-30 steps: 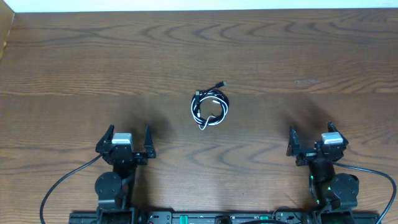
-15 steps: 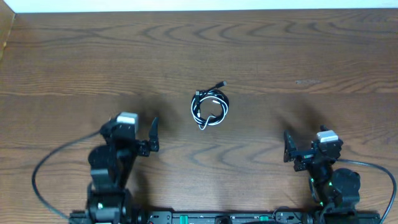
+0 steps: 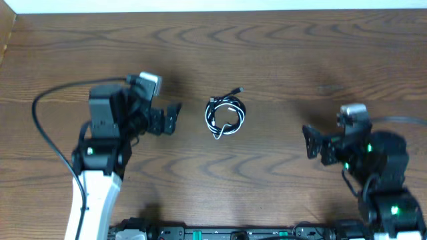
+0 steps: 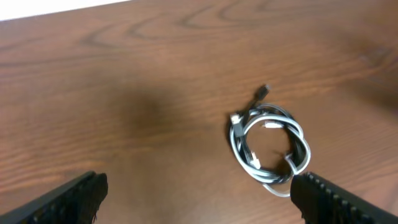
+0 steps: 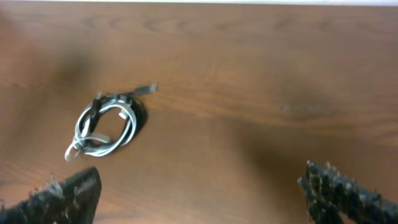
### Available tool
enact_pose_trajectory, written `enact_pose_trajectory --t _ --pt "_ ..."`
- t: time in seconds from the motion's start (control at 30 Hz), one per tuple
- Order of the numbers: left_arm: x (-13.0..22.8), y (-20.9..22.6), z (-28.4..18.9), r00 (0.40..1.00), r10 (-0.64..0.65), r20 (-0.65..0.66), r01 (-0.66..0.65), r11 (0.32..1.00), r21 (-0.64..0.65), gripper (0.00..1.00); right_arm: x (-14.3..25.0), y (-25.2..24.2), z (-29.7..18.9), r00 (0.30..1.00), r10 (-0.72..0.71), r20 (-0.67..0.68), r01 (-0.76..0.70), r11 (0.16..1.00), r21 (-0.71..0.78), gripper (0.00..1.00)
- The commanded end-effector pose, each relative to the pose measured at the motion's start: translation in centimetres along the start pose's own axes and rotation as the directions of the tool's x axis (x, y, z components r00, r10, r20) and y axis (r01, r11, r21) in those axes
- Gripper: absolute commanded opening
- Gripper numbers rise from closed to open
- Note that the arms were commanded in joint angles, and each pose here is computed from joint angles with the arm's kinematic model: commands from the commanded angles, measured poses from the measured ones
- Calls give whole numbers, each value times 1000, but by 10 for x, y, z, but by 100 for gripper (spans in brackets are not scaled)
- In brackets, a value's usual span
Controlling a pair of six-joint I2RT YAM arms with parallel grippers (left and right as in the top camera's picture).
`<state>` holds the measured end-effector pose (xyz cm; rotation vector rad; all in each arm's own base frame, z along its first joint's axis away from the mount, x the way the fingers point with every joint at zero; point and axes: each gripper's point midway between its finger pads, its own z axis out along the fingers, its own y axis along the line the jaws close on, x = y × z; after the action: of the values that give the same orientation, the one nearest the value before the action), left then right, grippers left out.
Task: Untangle cables
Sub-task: 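Reach the left gripper down and grasp the cable bundle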
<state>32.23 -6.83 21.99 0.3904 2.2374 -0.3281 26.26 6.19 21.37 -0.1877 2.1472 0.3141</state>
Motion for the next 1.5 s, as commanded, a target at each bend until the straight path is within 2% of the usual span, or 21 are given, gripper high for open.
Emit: enact_pose_trajectory --t 0.0,0.1,0.23,0.43,0.53,0.6,0.63,0.73,0.83,0.93,1.03,1.17,1.27,1.37,1.47 --pt "-39 -10 -5 1000 11 -13 -11 999 45 99 -22 13 6 996 -27 -87 20 997 -75 99" --pt "-55 -18 -5 997 8 -82 -2 997 74 99 -31 18 15 979 -31 -202 7 993 -120 99" --pt "-62 -34 -5 977 8 -212 19 992 121 99 -44 22 25 957 -18 -291 -38 982 -187 99" --pt "-59 -74 17 952 42 -302 32 972 234 99 -67 20 44 966 -10 -258 -50 974 -223 99" --pt "-62 -104 22 955 52 -292 57 934 353 99 -70 21 44 967 24 -255 -81 973 -216 99" --pt "-62 -119 34 955 93 -283 29 917 398 99 -69 21 44 965 31 -260 -89 972 -217 99" --pt "-59 -124 42 950 136 -283 -7 910 415 100 -69 21 44 965 31 -261 -89 972 -217 99" --pt "-40 -128 71 920 187 -344 -39 918 394 91 -68 17 45 965 31 -261 -84 977 -195 95" --pt "-14 -131 100 877 195 -439 -19 927 374 84 -67 6 46 963 52 -265 -90 987 -135 85" --pt "13 -138 124 829 195 -524 20 926 377 80 -66 -14 46 954 132 -268 -148 988 -38 81" --pt "40 -145 144 778 212 -591 39 923 382 75 -66 -28 43 950 170 -262 -176 984 -1 78" --pt "70 -146 166 718 233 -656 28 932 361 72 -64 -40 40 944 202 -261 -201 979 31 77" --pt "87 -146 180 686 251 -683 1 938 346 71 -61 -42 39 940 208 -270 -206 978 37 82" --pt "100 -151 191 667 273 -693 -22 937 348 66 -60 -42 41 938 210 -276 -208 977 37 82" --pt "117 -162 196 633 300 -714 -32 931 363 56 -57 -43 43 932 215 -290 -213 976 39 83"
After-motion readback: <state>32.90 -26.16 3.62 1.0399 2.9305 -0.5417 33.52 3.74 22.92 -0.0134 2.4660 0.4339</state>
